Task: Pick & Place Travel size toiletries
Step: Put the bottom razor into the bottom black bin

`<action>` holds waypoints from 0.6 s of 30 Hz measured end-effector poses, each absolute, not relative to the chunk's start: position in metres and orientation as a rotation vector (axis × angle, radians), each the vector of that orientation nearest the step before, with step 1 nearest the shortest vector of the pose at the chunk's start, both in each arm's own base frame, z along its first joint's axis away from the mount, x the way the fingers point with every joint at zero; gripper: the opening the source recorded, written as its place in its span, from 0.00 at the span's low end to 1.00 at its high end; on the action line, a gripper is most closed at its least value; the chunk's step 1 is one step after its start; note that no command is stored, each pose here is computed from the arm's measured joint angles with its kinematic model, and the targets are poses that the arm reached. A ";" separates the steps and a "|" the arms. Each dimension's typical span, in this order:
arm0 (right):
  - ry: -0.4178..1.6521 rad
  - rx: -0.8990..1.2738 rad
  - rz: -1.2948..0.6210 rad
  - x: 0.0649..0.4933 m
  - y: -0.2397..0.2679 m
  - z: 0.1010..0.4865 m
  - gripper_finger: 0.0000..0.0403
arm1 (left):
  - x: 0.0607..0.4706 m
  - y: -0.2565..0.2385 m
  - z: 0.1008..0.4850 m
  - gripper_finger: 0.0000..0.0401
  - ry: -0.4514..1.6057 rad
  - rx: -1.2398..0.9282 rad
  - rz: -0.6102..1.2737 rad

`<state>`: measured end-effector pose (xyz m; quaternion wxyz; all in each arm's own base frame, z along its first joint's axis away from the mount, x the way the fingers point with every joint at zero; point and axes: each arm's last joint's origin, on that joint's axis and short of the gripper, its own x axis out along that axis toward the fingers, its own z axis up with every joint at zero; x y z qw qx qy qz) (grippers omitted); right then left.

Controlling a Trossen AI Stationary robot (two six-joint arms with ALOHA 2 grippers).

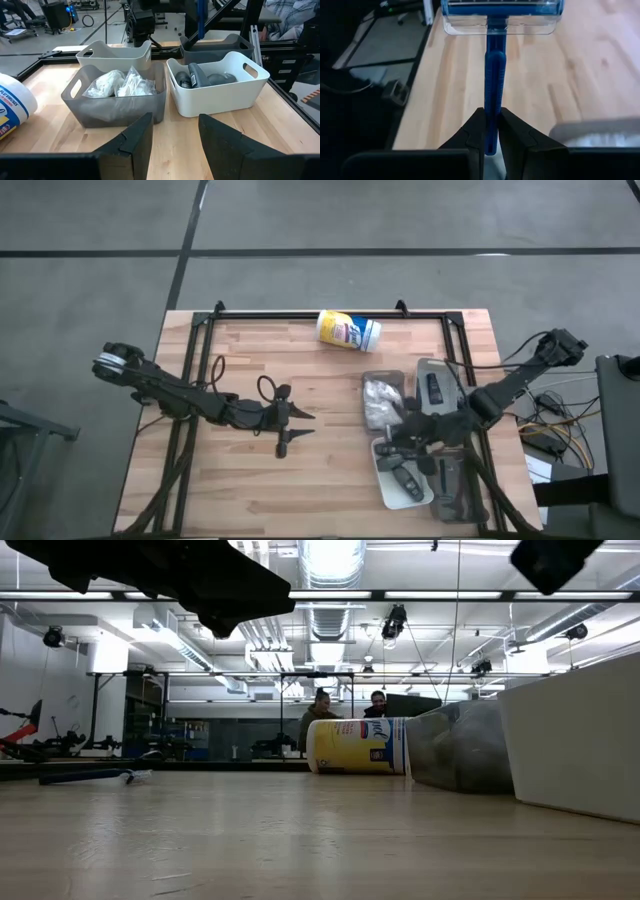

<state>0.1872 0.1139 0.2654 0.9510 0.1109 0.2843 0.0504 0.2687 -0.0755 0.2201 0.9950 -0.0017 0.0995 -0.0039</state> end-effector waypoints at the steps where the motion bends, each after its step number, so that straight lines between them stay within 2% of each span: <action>1: 0.590 0.237 0.112 0.183 0.115 0.266 0.08 | 0.269 -0.075 0.220 0.41 0.199 -0.004 -0.008; 18: 0.831 0.425 0.187 0.125 0.144 0.258 0.08 | 0.269 -0.076 0.220 0.41 0.199 -0.004 -0.008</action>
